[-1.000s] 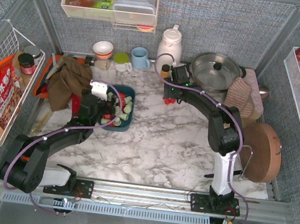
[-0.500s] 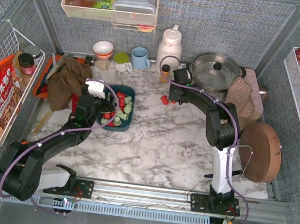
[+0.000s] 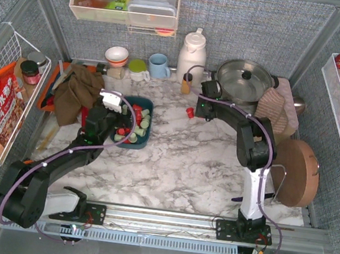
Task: Mix the coffee capsules in the storage basket
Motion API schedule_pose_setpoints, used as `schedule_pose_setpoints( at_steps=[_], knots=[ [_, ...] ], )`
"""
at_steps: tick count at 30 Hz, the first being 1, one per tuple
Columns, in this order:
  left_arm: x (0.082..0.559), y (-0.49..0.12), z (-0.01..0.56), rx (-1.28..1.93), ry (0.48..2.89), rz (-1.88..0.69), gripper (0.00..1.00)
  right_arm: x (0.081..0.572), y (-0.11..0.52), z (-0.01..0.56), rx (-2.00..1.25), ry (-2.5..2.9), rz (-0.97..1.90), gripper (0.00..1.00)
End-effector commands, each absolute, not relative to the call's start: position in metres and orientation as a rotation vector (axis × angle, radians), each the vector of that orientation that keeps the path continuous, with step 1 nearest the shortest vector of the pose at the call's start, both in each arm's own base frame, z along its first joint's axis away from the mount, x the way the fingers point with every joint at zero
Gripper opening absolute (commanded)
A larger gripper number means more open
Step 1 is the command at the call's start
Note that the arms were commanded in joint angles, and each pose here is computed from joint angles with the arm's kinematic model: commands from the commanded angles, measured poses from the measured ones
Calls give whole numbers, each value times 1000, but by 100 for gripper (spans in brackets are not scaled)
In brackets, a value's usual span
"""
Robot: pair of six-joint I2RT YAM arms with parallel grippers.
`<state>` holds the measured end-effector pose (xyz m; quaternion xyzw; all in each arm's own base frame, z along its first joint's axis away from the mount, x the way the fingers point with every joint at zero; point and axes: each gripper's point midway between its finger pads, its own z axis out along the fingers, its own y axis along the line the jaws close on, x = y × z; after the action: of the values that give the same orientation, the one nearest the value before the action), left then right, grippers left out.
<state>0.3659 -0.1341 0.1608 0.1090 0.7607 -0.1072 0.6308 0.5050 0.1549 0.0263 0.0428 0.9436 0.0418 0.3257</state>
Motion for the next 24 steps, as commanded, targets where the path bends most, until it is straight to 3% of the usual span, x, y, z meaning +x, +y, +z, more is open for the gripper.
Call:
schedule_pose_setpoints(
  at_steps=[1,4,10,15,24],
  knots=[
    [364,-157,180,359,1649,-343,99,501,161,53,72,2418,176,35],
    [358,-171,187,440,1595,-395,99,490,166,76,37,2373,219,24],
    [343,-196,196,571,1511,-464,99,464,177,124,-43,2258,274,19],
    [338,-202,199,591,1487,-476,99,477,171,121,-53,2258,193,40],
    [336,-201,205,590,1471,-468,99,511,156,55,9,2404,80,46]
  ],
)
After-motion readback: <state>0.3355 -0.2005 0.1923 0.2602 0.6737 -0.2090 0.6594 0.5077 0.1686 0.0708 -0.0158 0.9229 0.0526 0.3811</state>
